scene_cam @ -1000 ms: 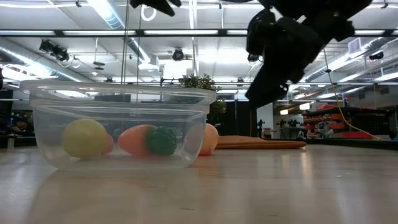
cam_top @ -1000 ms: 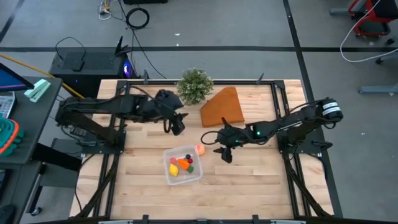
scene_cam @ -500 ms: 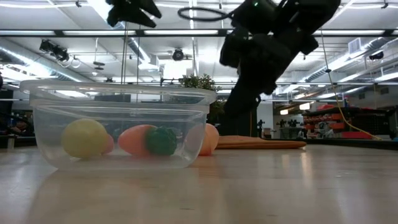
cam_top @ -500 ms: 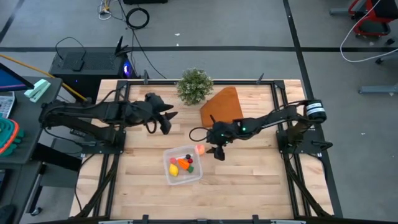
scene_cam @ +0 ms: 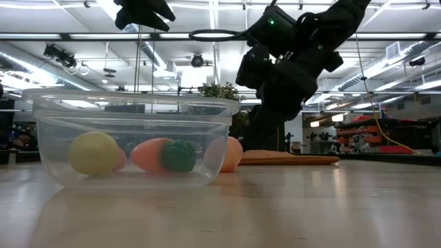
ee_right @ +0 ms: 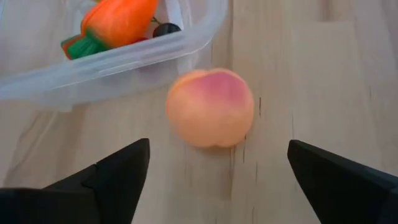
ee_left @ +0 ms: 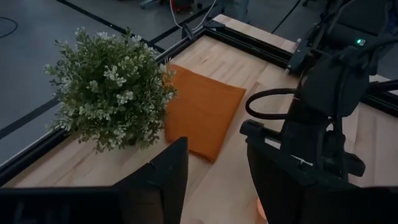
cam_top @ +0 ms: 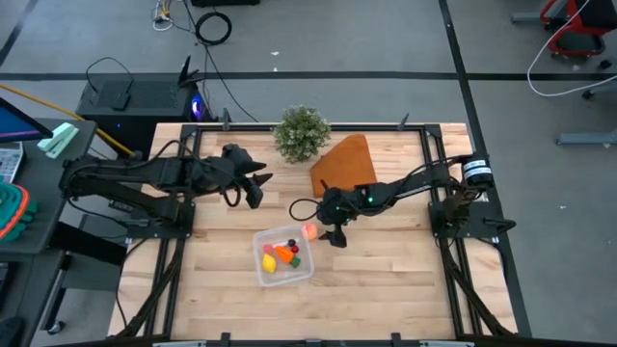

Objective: Pick and placing Produce into tupperware
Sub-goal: Put the big peach into the transparent bin

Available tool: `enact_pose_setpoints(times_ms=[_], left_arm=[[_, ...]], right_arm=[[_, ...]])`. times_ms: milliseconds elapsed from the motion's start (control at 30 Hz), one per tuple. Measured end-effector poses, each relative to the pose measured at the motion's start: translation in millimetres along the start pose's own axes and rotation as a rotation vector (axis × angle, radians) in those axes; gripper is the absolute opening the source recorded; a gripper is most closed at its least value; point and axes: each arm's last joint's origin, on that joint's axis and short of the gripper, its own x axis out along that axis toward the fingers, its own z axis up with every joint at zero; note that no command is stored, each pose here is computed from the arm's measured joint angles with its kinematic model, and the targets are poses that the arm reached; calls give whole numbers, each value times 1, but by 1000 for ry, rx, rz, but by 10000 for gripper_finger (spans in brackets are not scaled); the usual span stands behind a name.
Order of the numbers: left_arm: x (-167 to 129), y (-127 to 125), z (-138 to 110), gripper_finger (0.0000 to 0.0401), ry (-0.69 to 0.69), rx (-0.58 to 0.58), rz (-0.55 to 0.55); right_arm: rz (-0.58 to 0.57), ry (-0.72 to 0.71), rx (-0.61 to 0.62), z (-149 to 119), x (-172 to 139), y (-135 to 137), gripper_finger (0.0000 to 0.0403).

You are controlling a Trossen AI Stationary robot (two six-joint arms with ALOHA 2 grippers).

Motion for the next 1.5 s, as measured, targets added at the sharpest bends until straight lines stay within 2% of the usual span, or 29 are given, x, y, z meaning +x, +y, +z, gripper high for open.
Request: enact_pose_setpoints(times_ms=[267, 767, 1033, 1267, 1500], left_arm=[[0, 0, 0, 173, 2, 1, 0], [0, 1, -2, 173, 18, 10, 11], [0, 2, -2, 172, 25, 1, 14], [0, 2, -4, 168, 36, 1, 20], [0, 2, -4, 160, 42, 5, 22]], right_arm=[[-7, -32, -119, 2, 5, -1, 357], [7, -38, -147, 2, 11, -2, 353], [11, -46, -177, 13, 21, -3, 352], [37, 31, -168, 9, 40, -4, 352], [37, 23, -172, 9, 43, -4, 335]])
